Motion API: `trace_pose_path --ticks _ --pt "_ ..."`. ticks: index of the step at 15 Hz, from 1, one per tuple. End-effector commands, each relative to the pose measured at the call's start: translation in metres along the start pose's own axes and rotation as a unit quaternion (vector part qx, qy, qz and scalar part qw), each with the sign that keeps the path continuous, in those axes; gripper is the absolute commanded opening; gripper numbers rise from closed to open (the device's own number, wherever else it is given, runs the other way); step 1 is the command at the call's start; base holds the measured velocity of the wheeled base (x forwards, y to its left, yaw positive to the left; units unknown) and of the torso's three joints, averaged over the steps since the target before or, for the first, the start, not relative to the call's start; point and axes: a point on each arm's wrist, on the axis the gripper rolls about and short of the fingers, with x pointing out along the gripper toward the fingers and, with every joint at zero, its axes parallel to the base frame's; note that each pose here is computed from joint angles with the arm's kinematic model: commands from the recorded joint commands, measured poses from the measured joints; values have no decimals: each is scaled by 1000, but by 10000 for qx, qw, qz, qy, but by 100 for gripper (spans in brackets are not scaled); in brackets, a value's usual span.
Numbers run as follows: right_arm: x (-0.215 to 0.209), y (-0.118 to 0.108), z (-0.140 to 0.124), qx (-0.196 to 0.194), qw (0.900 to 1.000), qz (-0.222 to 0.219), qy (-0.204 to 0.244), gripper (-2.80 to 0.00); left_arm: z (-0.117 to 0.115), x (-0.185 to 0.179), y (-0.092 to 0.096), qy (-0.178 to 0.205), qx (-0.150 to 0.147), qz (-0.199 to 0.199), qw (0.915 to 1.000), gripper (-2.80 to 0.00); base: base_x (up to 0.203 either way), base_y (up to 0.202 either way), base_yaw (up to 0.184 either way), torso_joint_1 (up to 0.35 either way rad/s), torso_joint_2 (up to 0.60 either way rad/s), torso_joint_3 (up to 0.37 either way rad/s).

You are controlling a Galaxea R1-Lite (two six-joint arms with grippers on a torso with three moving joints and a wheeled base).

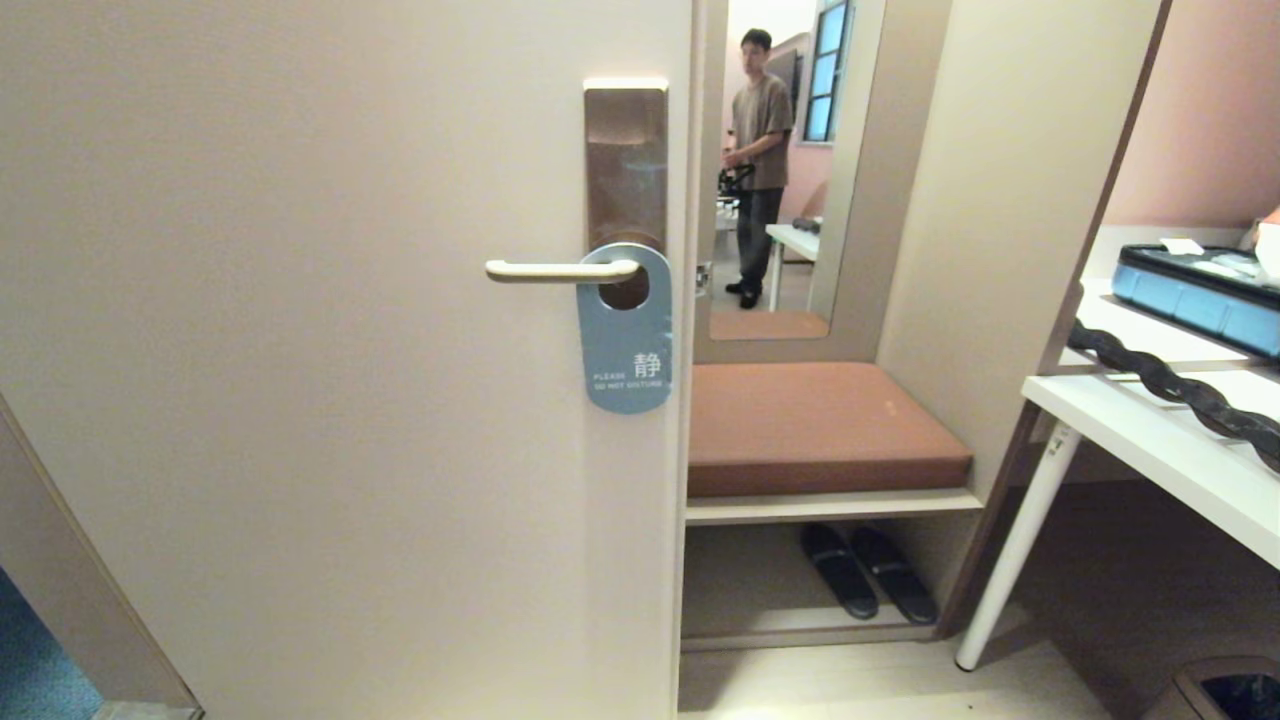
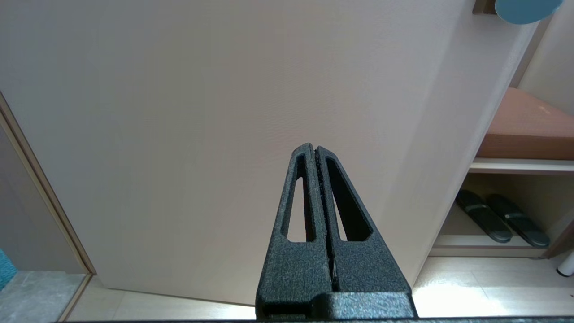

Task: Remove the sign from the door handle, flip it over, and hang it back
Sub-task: Take down the sign

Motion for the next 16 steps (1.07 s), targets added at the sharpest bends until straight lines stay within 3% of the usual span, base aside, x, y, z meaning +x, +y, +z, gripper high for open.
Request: trace_pose_path --ticks 1,7,10,12,16 --pt "35 5 20 -110 9984 -149 538 -280 0 0 0 2 -4 5 10000 -280 0 0 0 0 0 0" --pt "106 15 46 107 9959 -433 782 -280 0 0 0 2 -4 5 10000 -280 0 0 0 0 0 0" --pt "149 7 55 202 9953 -656 688 -280 0 0 0 2 -4 5 10000 -280 0 0 0 0 0 0" --pt "175 -5 62 158 9978 -362 533 -280 0 0 0 2 -4 5 10000 -280 0 0 0 0 0 0" --pt "207 -13 65 -42 9959 881 200 -280 0 0 0 2 -4 5 10000 -280 0 0 0 0 0 0"
